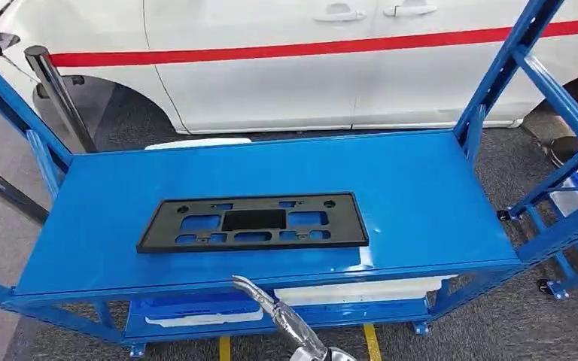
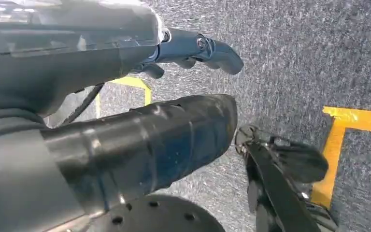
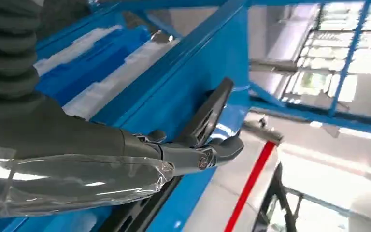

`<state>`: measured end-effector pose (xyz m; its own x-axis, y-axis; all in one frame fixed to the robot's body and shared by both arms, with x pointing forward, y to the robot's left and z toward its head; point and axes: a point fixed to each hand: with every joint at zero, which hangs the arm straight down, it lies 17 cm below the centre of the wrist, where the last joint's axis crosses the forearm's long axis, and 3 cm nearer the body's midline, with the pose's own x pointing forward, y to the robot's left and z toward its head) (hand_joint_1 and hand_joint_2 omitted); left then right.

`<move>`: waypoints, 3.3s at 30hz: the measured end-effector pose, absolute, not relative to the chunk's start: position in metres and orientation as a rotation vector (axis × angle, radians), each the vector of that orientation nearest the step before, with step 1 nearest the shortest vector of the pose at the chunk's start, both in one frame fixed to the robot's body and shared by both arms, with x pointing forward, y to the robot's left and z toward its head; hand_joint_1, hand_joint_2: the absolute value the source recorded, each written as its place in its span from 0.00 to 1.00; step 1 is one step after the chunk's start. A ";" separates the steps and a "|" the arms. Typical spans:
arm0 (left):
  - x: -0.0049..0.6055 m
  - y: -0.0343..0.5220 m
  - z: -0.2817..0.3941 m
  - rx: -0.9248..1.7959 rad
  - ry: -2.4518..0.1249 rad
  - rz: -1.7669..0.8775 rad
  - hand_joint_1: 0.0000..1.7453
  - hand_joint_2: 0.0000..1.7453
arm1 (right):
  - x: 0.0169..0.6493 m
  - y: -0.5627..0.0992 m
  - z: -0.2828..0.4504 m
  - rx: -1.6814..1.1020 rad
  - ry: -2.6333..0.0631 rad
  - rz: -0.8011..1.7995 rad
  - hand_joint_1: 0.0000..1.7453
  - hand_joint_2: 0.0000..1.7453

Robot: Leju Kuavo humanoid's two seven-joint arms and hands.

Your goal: Take the parts from the cabinet and place them on the table.

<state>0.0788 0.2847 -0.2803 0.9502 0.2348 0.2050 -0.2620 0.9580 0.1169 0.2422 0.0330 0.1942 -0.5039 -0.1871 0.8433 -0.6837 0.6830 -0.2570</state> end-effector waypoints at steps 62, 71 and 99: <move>0.076 0.289 -0.281 0.134 -0.170 0.233 0.00 0.00 | 0.348 -0.003 0.158 -1.073 -2.052 1.369 0.00 1.00; 0.078 0.293 -0.281 0.136 -0.173 0.243 0.00 0.00 | 0.368 -0.011 0.153 -1.082 -1.986 1.389 0.00 1.00; 0.080 0.298 -0.280 0.141 -0.187 0.254 0.00 0.00 | 0.462 -0.098 0.136 -0.933 -1.764 1.226 0.00 1.00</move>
